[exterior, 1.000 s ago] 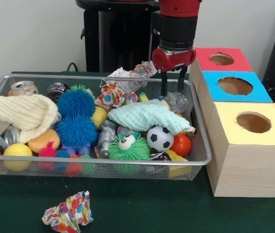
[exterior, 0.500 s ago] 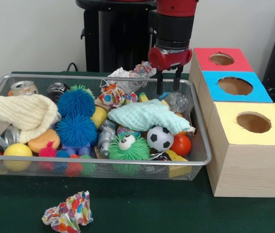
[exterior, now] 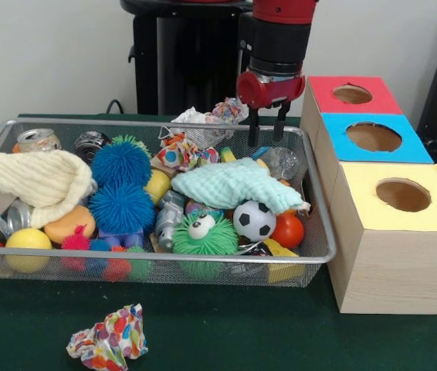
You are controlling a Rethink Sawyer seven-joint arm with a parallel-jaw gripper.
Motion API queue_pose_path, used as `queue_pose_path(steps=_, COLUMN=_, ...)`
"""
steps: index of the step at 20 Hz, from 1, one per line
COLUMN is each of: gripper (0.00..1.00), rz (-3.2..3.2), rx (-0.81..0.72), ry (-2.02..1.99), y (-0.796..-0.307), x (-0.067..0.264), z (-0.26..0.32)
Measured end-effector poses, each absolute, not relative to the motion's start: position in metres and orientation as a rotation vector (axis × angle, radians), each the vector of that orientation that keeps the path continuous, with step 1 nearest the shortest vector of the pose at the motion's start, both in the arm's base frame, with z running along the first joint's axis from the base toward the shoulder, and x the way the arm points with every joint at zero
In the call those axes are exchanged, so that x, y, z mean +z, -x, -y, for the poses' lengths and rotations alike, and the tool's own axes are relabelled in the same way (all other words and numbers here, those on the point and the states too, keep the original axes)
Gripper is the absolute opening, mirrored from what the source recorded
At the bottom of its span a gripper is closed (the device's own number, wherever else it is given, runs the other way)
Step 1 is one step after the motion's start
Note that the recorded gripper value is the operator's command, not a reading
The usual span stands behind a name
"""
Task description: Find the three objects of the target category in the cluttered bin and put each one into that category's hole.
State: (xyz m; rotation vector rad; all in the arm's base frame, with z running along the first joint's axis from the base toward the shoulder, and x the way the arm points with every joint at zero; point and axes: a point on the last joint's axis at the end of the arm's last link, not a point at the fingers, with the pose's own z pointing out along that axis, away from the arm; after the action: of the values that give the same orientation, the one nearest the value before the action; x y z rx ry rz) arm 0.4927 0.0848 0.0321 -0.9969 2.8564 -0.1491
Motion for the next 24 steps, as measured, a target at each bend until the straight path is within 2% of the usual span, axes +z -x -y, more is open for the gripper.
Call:
queue_pose_path(steps=12, gripper=1.00, rz=-2.848, rx=-0.188, ry=1.028, y=-0.486, x=0.032, z=-0.088)
queue_pose_path(steps=24, gripper=1.00, rz=-2.833, rx=-0.175, ry=0.992, y=-0.484, x=0.019, z=-0.083)
